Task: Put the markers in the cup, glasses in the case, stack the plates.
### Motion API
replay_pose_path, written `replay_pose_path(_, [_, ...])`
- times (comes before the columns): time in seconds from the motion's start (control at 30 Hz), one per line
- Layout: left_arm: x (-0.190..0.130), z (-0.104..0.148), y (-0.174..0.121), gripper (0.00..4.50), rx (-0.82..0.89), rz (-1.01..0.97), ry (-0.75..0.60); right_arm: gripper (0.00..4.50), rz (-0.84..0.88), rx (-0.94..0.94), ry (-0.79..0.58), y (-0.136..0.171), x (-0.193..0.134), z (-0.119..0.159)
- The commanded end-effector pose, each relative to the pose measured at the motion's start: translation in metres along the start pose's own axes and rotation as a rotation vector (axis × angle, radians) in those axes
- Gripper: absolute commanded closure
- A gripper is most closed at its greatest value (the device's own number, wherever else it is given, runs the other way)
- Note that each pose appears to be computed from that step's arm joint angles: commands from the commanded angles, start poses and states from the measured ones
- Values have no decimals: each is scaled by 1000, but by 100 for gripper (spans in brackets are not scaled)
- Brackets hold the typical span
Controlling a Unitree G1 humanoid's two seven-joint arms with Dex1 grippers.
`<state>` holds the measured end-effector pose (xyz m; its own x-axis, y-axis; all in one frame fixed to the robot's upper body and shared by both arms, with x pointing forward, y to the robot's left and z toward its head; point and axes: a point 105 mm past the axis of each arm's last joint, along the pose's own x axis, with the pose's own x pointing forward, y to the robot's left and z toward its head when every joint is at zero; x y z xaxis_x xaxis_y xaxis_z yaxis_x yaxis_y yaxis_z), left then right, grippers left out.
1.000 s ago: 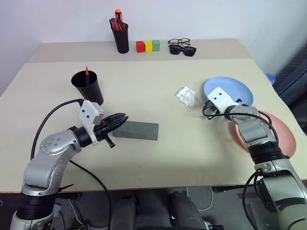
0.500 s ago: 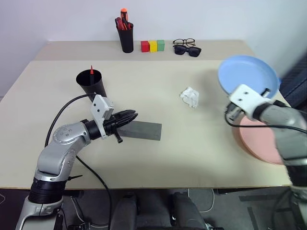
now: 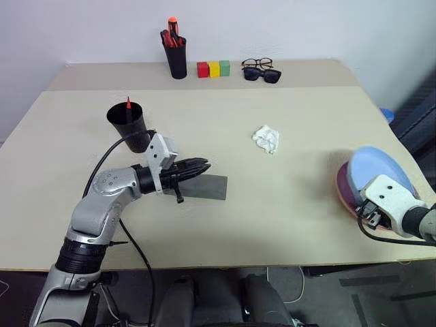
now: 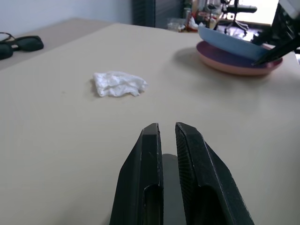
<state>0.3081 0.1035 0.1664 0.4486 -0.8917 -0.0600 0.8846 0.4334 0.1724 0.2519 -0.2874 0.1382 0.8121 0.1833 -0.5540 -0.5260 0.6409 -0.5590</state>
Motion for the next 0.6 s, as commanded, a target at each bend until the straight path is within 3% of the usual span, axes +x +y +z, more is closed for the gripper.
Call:
replay_pose_path(0.03, [-4,10,-2,402,58,9,-16,116,-35,-34,-166,-10,0,43])
replay_pose_path(0.17, [-18,5,6,402,67,77,13,116,-20,48,-385,-11,35,99])
replay_pose_path(0.27, [-29,4,12,402,78,140,29,116,-57,254,-414,-14,86,124])
replay_pose_path(0.47, [-45,7,11,402,84,212,36,116,-72,582,-379,-13,153,143])
replay_pose_path(0.6, [-52,6,7,402,82,249,42,116,-149,594,-277,-16,178,134])
